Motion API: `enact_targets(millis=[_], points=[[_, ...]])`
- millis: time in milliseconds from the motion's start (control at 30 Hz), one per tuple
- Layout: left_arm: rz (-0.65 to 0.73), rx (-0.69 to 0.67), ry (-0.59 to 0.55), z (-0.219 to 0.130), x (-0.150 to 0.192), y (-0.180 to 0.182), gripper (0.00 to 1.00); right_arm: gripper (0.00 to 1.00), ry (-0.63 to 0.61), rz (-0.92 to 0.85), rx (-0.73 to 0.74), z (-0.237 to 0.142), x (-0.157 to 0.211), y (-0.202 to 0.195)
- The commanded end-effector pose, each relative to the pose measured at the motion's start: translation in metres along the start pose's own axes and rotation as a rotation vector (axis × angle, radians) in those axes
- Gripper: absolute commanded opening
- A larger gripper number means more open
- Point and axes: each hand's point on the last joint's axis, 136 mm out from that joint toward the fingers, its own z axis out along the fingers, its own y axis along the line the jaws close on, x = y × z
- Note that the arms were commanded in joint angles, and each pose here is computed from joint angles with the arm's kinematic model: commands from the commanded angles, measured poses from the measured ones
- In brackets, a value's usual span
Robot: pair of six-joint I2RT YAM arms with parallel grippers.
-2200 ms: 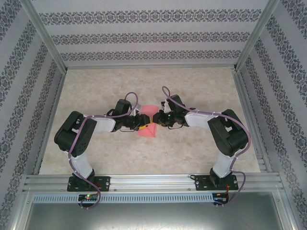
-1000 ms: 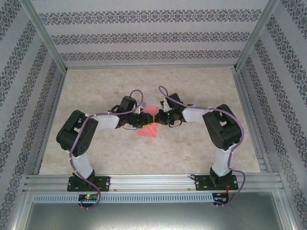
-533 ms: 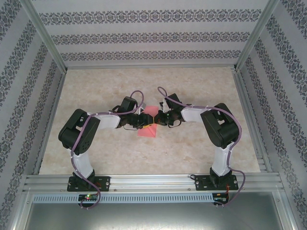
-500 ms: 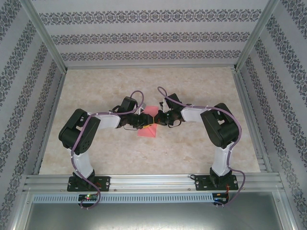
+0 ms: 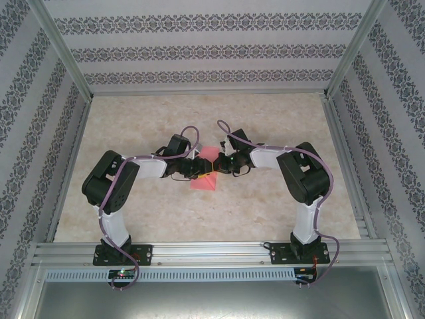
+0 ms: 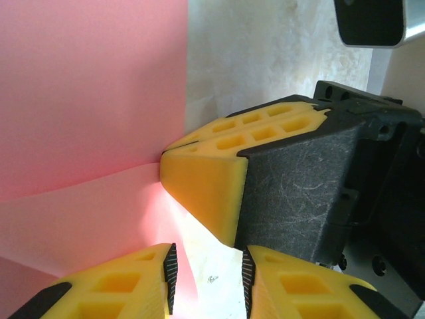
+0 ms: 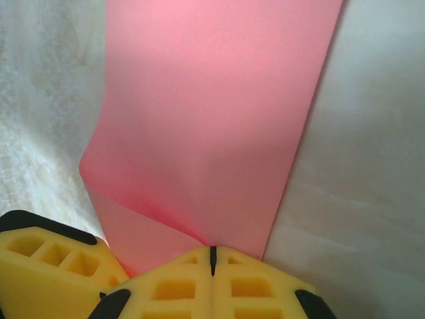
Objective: Fold a paper plane with a square sheet of paper (pick it up from the middle)
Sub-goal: Fold the triangle a second time at the center of the table.
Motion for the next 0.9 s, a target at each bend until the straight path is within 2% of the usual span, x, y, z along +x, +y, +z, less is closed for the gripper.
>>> enact_targets(millis=[0,100,867], points=[[0.015,0.011,0.023,0.005,0.002,-0.004,0.35,0.01,-0.003,-0.010,0.004,0.001,-0.007,-0.002],[0.014,0.010,0.025,0.005,0.003,-0.004,0.32,0.01,-0.003,-0.005,0.008,0.002,-0.008,-0.004],[-0.018,-0.020,0.038,0.011,0.007,0.010,0.29,0.00,-0.019,-0.002,0.030,0.000,-0.010,-0.009]])
